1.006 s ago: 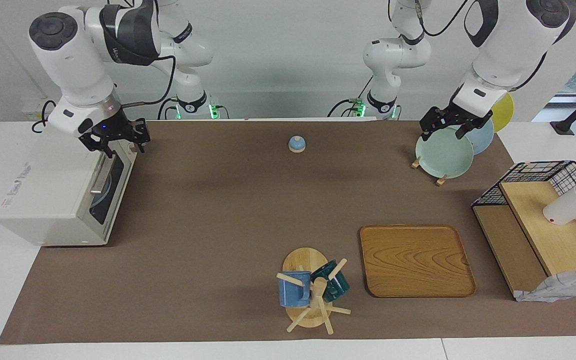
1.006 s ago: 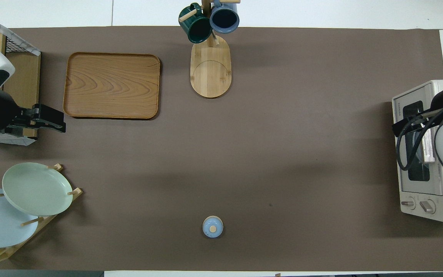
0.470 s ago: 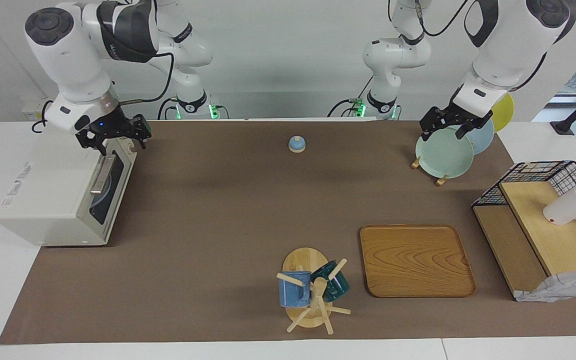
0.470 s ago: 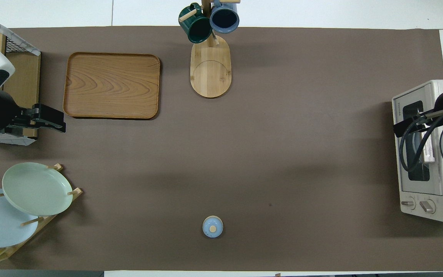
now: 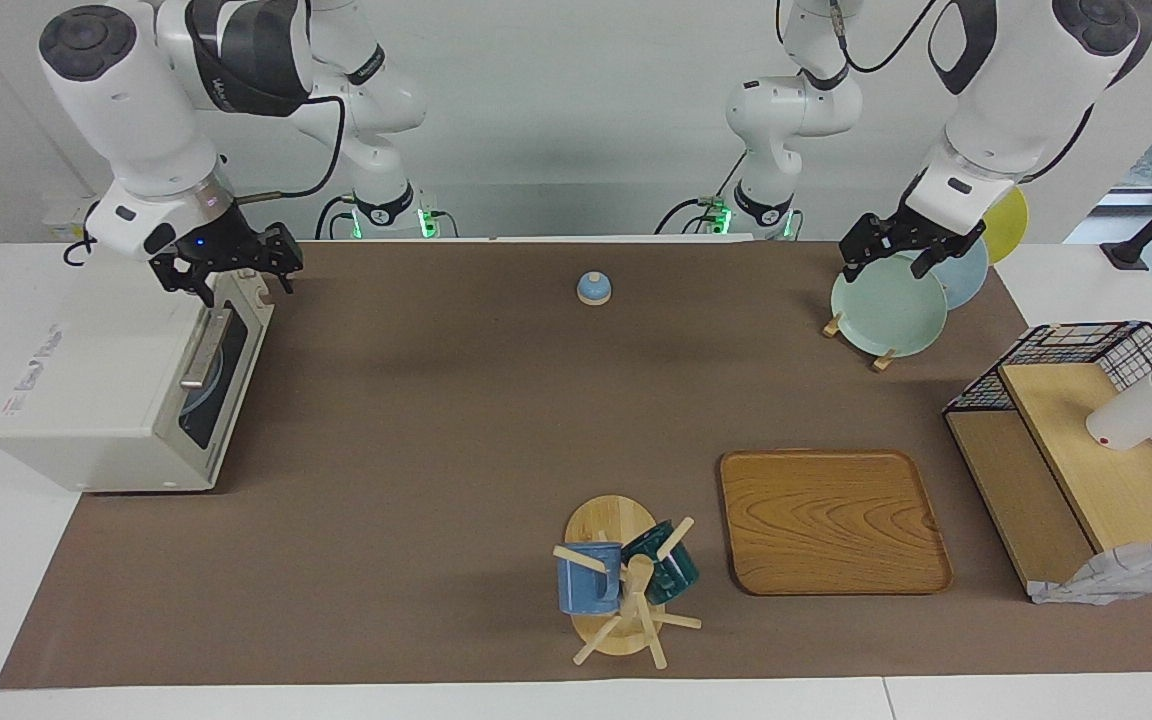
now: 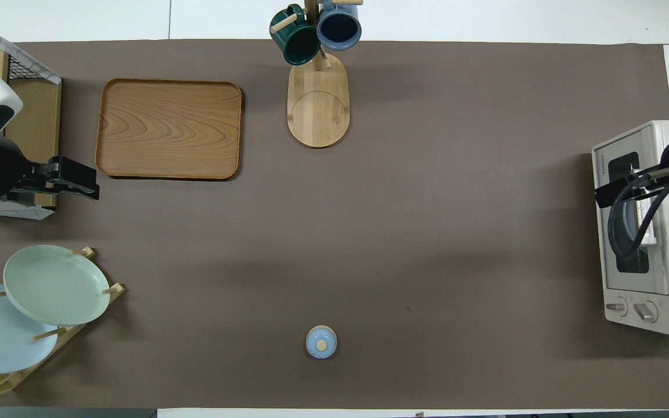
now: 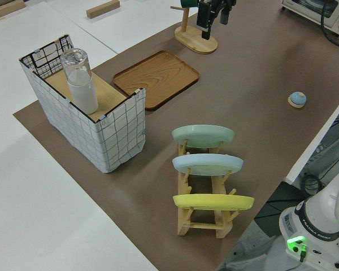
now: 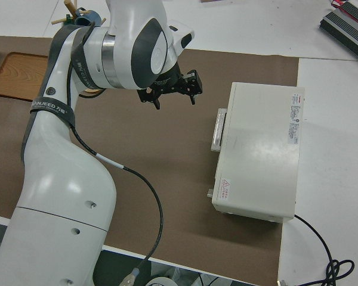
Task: Put eggplant into oven
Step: 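Push the oven door shut with the right gripper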
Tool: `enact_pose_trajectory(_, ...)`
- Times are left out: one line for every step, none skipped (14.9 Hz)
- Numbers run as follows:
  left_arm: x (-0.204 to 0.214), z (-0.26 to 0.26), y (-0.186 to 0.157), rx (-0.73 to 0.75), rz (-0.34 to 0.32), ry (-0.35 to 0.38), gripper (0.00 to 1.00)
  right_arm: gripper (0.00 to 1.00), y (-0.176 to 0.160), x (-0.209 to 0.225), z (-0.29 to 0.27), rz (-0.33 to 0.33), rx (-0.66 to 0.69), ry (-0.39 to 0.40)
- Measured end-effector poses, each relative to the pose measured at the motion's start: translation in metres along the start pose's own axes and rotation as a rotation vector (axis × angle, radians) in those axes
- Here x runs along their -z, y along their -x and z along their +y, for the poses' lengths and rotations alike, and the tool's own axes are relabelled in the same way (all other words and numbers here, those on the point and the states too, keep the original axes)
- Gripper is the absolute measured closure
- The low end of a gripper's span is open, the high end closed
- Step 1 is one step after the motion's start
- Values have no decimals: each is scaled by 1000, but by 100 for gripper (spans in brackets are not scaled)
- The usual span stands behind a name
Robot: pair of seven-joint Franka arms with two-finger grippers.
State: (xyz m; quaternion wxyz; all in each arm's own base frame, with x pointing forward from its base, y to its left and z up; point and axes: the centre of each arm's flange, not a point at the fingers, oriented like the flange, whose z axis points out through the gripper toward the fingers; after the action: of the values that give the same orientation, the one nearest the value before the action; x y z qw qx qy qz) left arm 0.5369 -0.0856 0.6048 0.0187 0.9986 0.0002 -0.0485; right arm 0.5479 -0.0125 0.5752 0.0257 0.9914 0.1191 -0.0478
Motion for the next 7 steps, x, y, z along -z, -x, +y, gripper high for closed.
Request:
enact_pose_trajectory(0, 0, 0, 0, 0, 0, 0, 0, -1, 2, -2, 4, 2, 1)
enact_pose_trajectory(0, 0, 0, 0, 0, 0, 0, 0, -1, 3, -3, 7, 3, 1)
enact_pose_trajectory(0, 0, 0, 0, 0, 0, 0, 0, -1, 5, -3, 10, 3, 0)
enact_pose_trajectory(0, 0, 0, 0, 0, 0, 0, 0, -1, 6, -3, 13, 2, -1)
enact_pose_trajectory(0, 0, 0, 0, 0, 0, 0, 0, -1, 7, -3, 17, 1, -6)
enact_pose_trajectory(0, 0, 0, 0, 0, 0, 0, 0, -1, 8, -4, 22, 0, -14)
enact_pose_trajectory(0, 0, 0, 0, 0, 0, 0, 0, -2, 10, -4, 26, 0, -19)
